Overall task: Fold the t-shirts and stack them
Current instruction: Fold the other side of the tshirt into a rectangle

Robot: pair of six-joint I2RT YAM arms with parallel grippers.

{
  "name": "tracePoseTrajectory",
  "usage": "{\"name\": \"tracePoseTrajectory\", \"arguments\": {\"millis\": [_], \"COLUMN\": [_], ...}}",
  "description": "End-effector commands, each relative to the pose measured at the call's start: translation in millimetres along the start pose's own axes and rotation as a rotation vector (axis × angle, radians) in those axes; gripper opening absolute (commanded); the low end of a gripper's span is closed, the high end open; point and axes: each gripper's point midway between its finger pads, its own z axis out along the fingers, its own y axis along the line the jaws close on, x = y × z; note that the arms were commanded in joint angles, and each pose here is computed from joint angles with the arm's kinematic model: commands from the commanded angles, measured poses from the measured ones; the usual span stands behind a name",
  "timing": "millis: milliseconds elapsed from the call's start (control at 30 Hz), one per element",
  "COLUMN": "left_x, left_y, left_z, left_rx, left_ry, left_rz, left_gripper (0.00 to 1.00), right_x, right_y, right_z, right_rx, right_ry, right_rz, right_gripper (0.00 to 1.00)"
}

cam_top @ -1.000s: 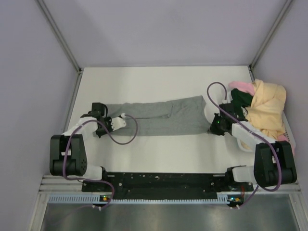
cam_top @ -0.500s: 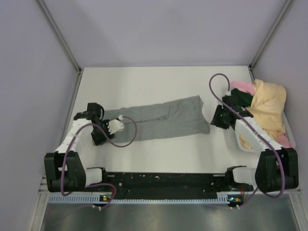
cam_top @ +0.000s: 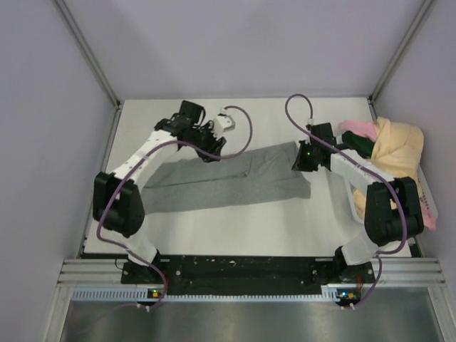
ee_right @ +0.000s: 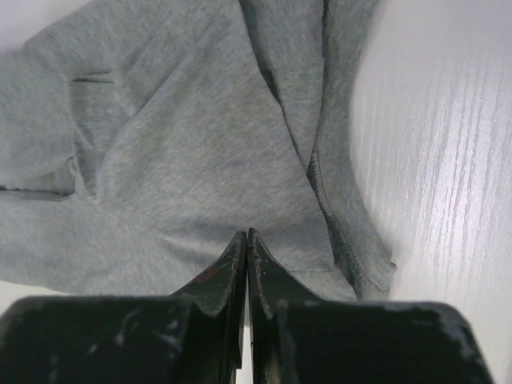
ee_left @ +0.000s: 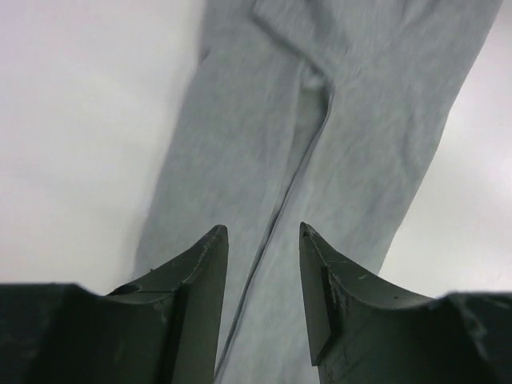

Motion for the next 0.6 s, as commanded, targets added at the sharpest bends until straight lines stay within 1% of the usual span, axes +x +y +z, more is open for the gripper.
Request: {"name": "tracePoseTrajectory", "arguments": {"millis": [0, 133, 267, 367, 467, 567], "left_x": [-68, -96, -107, -103, -91, -82], "left_y": [-12, -15, -21, -23, -9, -7], "left_z": [62, 107, 144, 167, 183, 192], "left_rx": [0.087, 0.116, 0.157, 0.168, 0.085, 0.069], "left_ry": [-0.157, -0.196, -0.181, -0.145, -0.091, -0.046], "left_rz": [-0.172, -0.227, -0.261, -0.284, -0.298, -0.3], "left_gripper": [0.43, 0.43, 0.41, 0.41, 0.4, 0.38], "right_x": [4, 21, 38, 44, 49, 52], "right_y": [-8, -28, -40, -44, -46, -47], "right_z": [11, 16, 23, 26, 28, 29], "right_rx": [0.015, 0.063, 0.082, 0.089, 0.097, 0.098], "right_ry": [0.0, 0.024, 0.056, 0.062, 0.073, 0.078], "right_rz": [0.049, 0.082, 0.099, 0.105, 0.108, 0.11], "right_gripper": [0.0, 0.0, 0.0, 0.0, 0.0, 0.0]}}
